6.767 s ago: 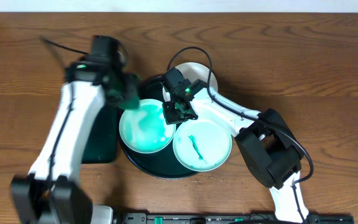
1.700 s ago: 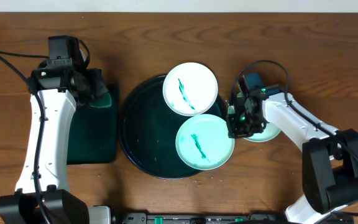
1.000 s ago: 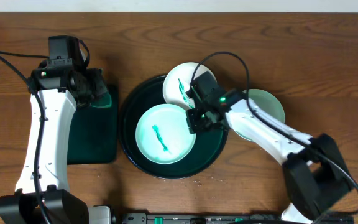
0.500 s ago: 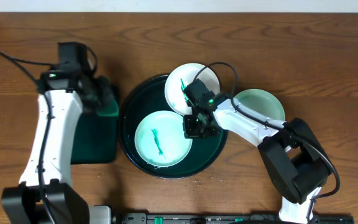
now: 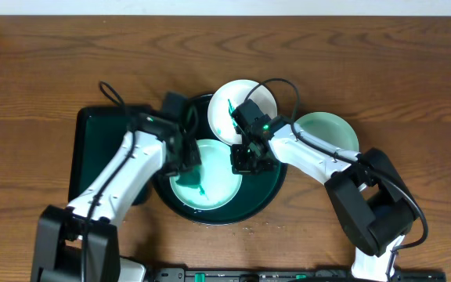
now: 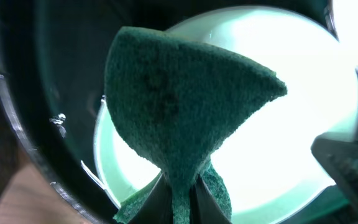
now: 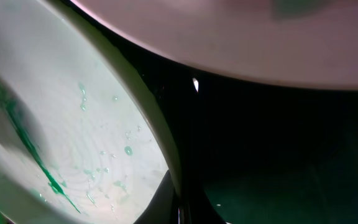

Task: Clean dirty plates on tray and stack at the side
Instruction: 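Scrub the lower plate with the sponge held in the left gripper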

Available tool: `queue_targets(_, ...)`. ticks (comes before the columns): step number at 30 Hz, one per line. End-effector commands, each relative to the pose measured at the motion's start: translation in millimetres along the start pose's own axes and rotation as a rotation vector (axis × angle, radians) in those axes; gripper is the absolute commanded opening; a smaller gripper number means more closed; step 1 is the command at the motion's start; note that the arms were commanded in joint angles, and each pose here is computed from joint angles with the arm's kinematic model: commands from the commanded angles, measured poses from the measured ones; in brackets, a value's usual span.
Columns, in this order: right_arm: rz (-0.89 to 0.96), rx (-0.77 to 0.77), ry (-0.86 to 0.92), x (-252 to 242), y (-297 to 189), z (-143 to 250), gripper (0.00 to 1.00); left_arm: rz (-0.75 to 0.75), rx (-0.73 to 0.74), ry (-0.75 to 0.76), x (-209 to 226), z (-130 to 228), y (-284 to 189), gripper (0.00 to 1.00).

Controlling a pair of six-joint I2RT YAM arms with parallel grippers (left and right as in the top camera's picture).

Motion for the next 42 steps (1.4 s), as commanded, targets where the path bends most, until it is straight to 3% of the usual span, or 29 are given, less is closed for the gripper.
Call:
queue_targets(1,0.030,-0.006,0.031,-8.0,9.2,-6.1,0.01,-0.073,0.000,-0.054,8.3,11.4,17.0,0.07)
queue_targets(10,0.029,-0.008,0.030,-7.5,9.2,-6.5,0.01,-0.103,-0.012,-0.035,16.9,23.1,39.3,0.08)
queue_targets(17,0.029,-0.006,0.029,-7.5,9.3,-6.1,0.01,0.263,0.018,0.299,-53.5,31.2,36.9,0.07)
queue_targets(20,0.027,-0.008,0.029,-7.0,9.3,-6.7,0.01,0.281,-0.024,0.347,-58.8,23.5,35.8,0.07)
queue_targets(23,0.027,-0.003,0.030,-7.2,9.3,-5.5,0.01,0.201,-0.084,0.331,-46.9,8.7,37.8,0.07)
queue_targets(29,0.023,-0.003,0.024,-7.0,9.1,-6.1,0.01,-0.141,-0.192,0.168,15.6,-17.8,36.6,0.07)
queue_targets(32,0.023,-0.001,0.024,-7.1,9.1,-5.7,0.01,-0.267,-0.192,0.068,42.2,-14.6,32.7,0.07)
queue_targets(35,0.022,0.001,0.024,-6.9,9.1,-5.4,0.01,-0.286,-0.130,0.040,48.5,0.1,33.5,0.07)
queue_targets(39,0.020,0.000,0.024,-6.6,9.1,-5.7,0.01,-0.185,-0.004,0.051,34.9,25.0,38.5,0.07)
queue_targets(42,0.025,0.005,0.025,-7.7,9.0,-4.4,0.01,0.047,0.099,0.167,-1.2,42.7,40.3,0.07)
Point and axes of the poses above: each gripper's point midway between its finger pads, its own y axis out along the fingers, its own x axis along the line the jaws close on, z = x × y, the point moved 1 cm from there along -y, back along the fingers, and after that the axes turned 9 degrees about y, right-handed, at the moved point
